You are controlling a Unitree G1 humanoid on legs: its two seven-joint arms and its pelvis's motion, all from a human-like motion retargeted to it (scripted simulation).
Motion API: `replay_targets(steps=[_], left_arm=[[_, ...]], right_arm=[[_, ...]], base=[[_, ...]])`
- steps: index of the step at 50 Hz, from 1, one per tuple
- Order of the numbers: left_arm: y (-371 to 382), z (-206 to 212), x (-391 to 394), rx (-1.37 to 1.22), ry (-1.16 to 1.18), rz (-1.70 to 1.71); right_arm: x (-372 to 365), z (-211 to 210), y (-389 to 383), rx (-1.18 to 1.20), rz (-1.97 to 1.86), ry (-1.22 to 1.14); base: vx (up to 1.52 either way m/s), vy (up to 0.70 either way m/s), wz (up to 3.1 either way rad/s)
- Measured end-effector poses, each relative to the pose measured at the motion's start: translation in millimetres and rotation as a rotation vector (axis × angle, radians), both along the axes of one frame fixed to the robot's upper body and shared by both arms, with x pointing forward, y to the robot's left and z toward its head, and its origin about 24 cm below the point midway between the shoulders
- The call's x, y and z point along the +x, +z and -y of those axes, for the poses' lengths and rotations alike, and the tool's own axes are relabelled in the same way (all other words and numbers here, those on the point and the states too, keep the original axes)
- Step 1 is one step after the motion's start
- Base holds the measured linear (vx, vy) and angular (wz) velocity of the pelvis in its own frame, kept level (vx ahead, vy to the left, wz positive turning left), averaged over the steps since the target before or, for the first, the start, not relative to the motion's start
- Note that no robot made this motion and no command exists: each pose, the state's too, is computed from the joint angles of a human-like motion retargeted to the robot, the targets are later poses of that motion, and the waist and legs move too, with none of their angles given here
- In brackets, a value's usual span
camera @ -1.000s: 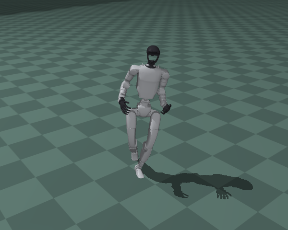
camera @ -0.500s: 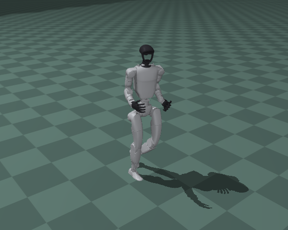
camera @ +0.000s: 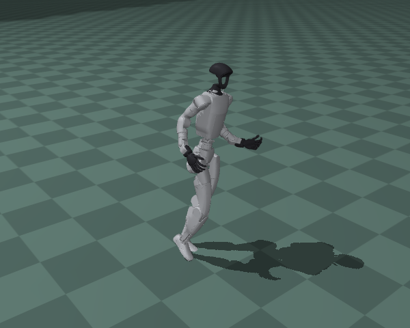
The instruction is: Walk run
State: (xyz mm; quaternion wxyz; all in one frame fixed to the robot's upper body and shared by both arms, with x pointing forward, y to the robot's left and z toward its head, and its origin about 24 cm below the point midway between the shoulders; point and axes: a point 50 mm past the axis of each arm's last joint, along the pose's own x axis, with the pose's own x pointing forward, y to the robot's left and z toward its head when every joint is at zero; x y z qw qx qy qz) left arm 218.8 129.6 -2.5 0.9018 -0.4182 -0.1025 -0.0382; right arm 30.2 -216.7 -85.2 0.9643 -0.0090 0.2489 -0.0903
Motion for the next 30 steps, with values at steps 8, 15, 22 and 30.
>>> replay_targets(steps=[8, 15, 22, 30], left_arm=[[-3, -31, -14, 0.098, -0.104, 0.059], [-27, -49, -54, 0.314, -0.176, -0.058], [-58, -27, -89, 0.128, -0.080, -0.239], [-52, -44, -88, 0.309, -0.212, -0.209]], right_arm=[[-18, 14, 12, -0.105, 0.000, -0.081], [126, -8, 45, -0.043, 0.410, -0.052], [239, -47, 161, -0.070, 0.939, 0.209], [244, -39, 201, -0.256, 1.055, 0.317]], base=[[1.20, -0.48, 1.65], [1.24, -0.52, 0.21], [1.03, -0.18, 0.04], [1.24, -0.39, 0.43]])
